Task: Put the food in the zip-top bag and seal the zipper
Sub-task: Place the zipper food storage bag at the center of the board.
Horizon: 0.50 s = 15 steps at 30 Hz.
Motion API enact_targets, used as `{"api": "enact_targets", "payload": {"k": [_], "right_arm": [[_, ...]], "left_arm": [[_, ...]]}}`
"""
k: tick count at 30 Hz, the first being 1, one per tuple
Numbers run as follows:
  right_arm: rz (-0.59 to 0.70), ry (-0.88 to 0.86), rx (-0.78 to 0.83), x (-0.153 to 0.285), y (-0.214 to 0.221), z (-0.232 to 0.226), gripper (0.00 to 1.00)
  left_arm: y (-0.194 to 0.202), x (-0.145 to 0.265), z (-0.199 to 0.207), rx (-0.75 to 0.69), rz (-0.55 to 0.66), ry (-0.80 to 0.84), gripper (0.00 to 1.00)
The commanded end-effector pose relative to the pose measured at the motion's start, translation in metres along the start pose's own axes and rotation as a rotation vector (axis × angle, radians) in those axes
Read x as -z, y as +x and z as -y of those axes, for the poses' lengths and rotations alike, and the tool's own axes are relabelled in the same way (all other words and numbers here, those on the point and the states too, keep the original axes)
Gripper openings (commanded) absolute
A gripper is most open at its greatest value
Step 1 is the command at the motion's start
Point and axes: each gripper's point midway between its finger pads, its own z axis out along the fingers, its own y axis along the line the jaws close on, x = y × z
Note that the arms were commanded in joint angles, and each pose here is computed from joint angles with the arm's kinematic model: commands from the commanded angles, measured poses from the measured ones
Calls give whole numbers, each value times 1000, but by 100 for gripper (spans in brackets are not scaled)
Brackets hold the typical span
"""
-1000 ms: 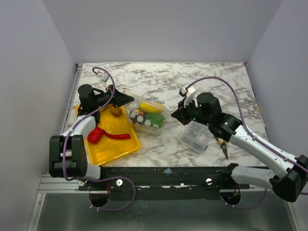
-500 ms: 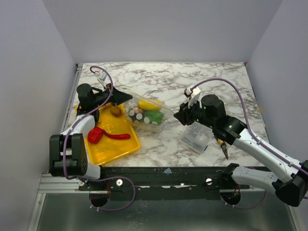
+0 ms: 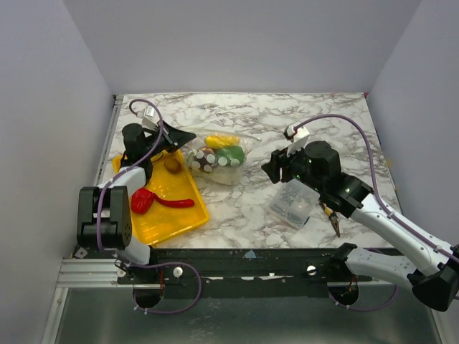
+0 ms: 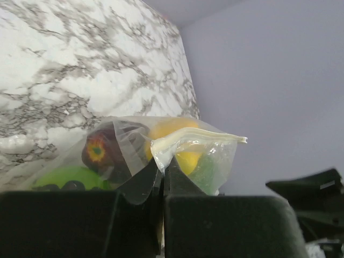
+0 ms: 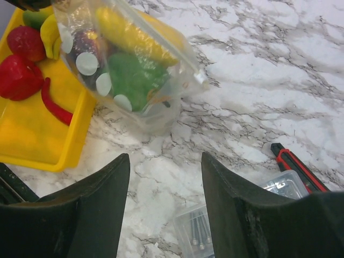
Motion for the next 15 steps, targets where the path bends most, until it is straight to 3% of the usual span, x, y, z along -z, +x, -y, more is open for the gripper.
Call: {"api": "enact_targets", "payload": {"k": [1,4,9,15], "right_arm": [[69,3,-30,11,-24,-1,59],[73,12,-34,15,-24,1,59],[67,19,-44,22,-26,2,59],[76,49,-84,27,-29,6,59]], "left_arm": [[-31,-24,-36,189,119,-133,0],[-42,-37,-54,219,129,-171,5],[-53,-48,-65,185,125,-217,34],[-64,-35,-45,38,140,-255,57]]}}
